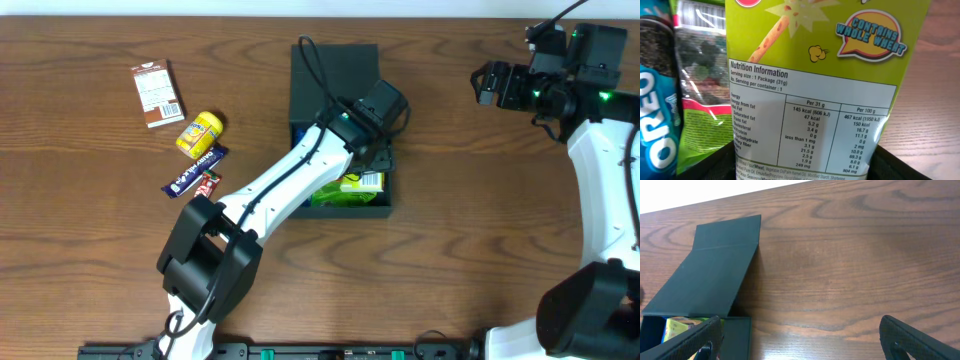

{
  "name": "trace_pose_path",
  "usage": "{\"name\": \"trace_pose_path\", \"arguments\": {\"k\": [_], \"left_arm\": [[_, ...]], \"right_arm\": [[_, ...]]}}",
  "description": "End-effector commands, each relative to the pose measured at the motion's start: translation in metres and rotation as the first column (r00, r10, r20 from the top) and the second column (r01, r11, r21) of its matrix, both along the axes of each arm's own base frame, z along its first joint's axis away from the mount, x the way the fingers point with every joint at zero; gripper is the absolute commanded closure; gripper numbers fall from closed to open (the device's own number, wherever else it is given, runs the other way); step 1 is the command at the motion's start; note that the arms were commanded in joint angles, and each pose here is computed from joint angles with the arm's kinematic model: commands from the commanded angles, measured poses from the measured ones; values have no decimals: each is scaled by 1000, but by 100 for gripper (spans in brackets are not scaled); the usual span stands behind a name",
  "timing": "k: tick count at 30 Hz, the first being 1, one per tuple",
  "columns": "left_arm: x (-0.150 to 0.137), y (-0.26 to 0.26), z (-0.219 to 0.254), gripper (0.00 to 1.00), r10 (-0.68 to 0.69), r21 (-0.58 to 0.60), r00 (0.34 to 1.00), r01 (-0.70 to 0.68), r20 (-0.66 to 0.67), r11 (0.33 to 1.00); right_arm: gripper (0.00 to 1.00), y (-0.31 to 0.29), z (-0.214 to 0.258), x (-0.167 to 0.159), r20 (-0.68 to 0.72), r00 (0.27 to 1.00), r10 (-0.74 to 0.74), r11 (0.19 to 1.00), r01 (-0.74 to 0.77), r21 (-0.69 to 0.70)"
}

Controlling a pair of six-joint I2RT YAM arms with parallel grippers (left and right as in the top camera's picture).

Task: Pack container
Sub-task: 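Carry the yellow-green box into the box beside the gummy bag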

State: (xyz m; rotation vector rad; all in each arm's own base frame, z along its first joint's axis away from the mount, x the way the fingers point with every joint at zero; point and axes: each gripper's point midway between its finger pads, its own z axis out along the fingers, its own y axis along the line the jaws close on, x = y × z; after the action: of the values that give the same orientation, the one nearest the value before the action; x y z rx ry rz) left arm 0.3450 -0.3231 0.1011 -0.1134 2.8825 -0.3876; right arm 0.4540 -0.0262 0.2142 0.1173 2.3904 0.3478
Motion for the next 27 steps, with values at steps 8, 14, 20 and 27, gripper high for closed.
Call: {"name": "trace_pose_path", "arguments": {"k": [8,14,20,27], "left_arm": [[-1,-6,0,4,-23,2,1000,23,6,1000],[6,1,0,5,-20,11,1000,20,15,1000],[20,27,4,82,27,45,999,-28,25,999],[13,27,-5,95,-33,81,999,33,8,996]], "right_arm": [[1,-2,13,-2,24,1000,-6,1000,6,3],[1,-2,11,-3,17,1000,-6,1000,6,3],[1,-2,12,-3,18,1000,-6,1000,6,4],[1,-2,12,-3,18,1000,-6,1000,6,3]]}}
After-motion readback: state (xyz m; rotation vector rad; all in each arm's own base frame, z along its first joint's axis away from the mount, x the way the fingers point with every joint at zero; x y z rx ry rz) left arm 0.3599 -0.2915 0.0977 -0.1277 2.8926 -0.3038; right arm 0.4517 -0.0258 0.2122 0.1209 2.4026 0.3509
